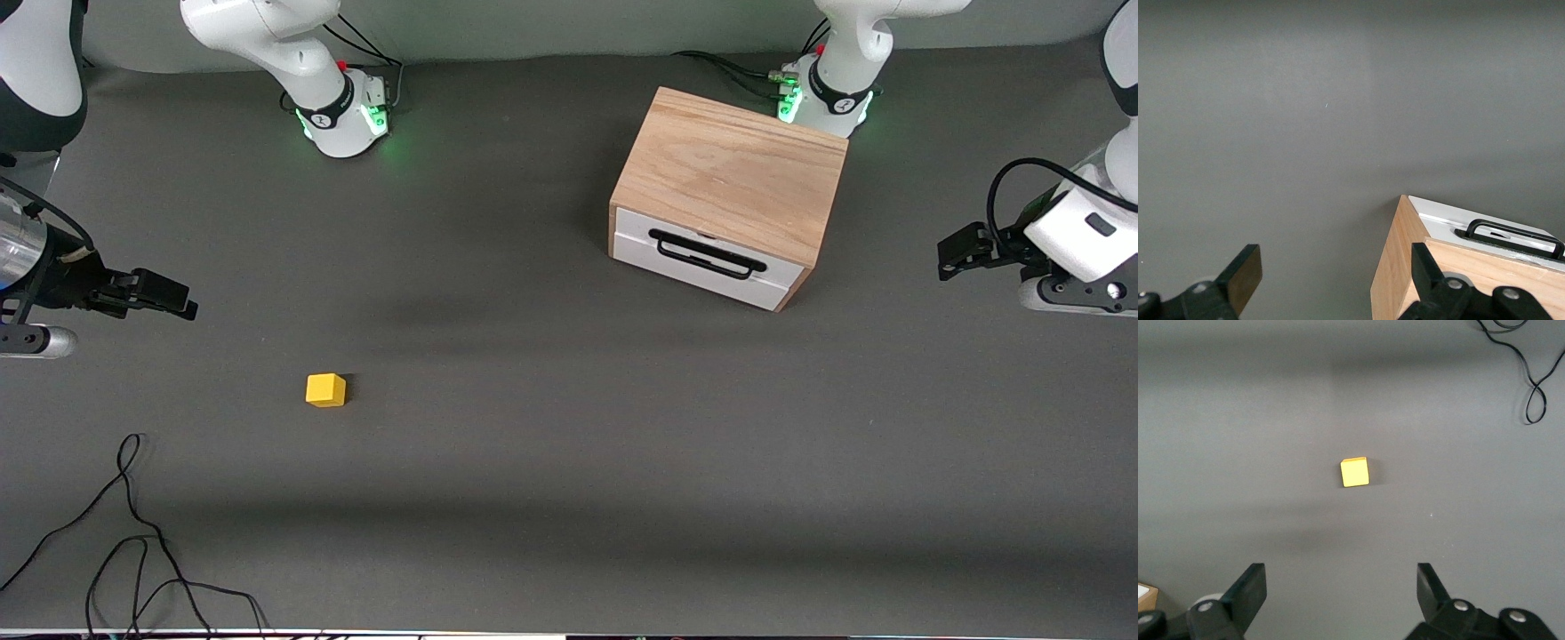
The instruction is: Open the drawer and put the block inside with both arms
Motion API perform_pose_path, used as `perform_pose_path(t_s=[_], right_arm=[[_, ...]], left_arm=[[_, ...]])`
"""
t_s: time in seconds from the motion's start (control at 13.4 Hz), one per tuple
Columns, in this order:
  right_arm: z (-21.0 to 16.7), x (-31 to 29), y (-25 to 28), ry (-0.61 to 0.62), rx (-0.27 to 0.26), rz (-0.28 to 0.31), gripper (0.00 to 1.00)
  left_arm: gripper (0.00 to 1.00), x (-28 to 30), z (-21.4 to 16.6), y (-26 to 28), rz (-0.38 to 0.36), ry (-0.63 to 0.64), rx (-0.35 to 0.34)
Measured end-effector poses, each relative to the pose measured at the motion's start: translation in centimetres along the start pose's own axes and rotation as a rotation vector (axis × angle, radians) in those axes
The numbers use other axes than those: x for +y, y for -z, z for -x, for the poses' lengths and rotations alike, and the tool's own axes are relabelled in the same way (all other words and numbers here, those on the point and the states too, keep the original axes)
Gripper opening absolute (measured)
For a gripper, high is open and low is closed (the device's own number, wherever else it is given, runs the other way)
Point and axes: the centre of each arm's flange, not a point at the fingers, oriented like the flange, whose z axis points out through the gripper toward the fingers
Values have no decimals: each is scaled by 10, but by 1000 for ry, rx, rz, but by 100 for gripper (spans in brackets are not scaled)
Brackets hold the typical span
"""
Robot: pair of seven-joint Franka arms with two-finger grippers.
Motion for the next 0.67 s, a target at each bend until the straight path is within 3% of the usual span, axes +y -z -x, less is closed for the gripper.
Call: perform_pose_path(t_s=[0.67], right_arm=[[0, 0, 0, 0, -1, 5, 100]], left_arm=[[100, 7, -1, -1, 1, 11, 0]])
